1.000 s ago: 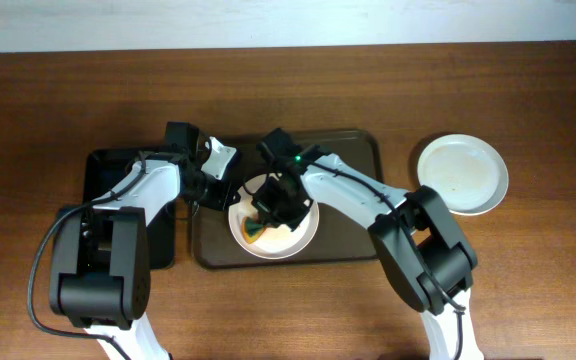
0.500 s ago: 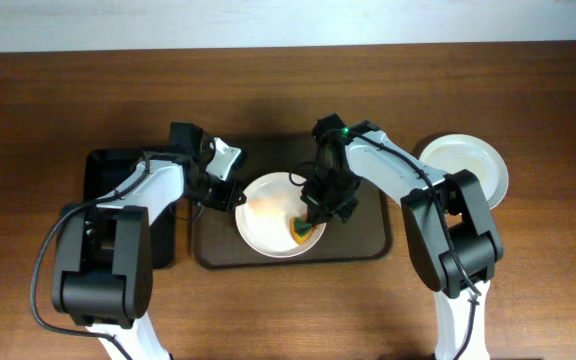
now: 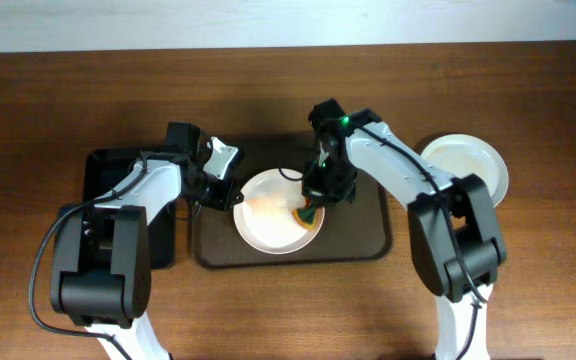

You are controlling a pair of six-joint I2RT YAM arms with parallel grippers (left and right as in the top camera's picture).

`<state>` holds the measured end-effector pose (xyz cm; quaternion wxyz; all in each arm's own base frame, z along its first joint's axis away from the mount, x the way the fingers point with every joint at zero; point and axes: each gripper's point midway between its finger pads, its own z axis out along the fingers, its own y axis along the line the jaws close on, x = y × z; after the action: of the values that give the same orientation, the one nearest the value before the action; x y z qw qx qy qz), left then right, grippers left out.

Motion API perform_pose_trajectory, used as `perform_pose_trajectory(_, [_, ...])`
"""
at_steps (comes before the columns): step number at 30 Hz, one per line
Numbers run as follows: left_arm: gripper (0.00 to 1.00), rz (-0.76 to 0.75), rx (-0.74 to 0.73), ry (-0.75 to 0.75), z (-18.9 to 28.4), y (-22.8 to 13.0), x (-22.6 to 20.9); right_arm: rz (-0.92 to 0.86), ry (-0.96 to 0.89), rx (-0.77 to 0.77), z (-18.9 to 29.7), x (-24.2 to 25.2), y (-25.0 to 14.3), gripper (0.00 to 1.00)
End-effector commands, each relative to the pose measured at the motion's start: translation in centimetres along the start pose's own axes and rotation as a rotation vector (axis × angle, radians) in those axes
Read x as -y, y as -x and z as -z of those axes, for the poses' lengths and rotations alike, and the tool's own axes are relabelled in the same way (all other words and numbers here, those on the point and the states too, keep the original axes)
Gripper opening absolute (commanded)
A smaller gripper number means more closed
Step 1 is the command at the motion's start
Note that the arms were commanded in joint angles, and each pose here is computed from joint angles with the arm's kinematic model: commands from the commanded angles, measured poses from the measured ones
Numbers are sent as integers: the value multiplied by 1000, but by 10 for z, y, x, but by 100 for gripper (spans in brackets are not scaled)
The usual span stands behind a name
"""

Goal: Clean dirty plates on tray and stack at the side

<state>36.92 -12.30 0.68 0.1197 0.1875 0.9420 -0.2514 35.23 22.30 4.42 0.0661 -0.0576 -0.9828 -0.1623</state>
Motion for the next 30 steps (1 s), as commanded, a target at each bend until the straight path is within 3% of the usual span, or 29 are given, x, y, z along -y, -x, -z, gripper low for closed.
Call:
perform_pose_trajectory(1, [0,11,-24,34,-3,-8,-11,136,-1,161,51,-11,16,4])
perform_pose_trajectory(12, [0,11,-22,31,-3,-8,-10,284,-18,162,57,-17,6,4])
perform_pose_trajectory(16, [24,23,-16,33,-1,-6,-10,294,-4,164,55,-26,3,4])
perform_pose_trajectory(26, [34,-62,135,70,51,31,12,380,33,189,33,-76,-13,5])
perform_pose_trajectory(27, [35,-65,143,72,55,32,14,366,28,189,31,-77,-15,8])
perform_pose_trajectory(28, [36,-66,144,73,57,32,16,349,17,189,27,-78,-16,21])
perform_pose_trajectory(29, [37,-65,140,72,58,31,16,349,16,186,26,-79,-17,41])
perform_pose_trajectory(30, [38,-61,135,71,58,30,16,350,15,183,25,-79,-18,48])
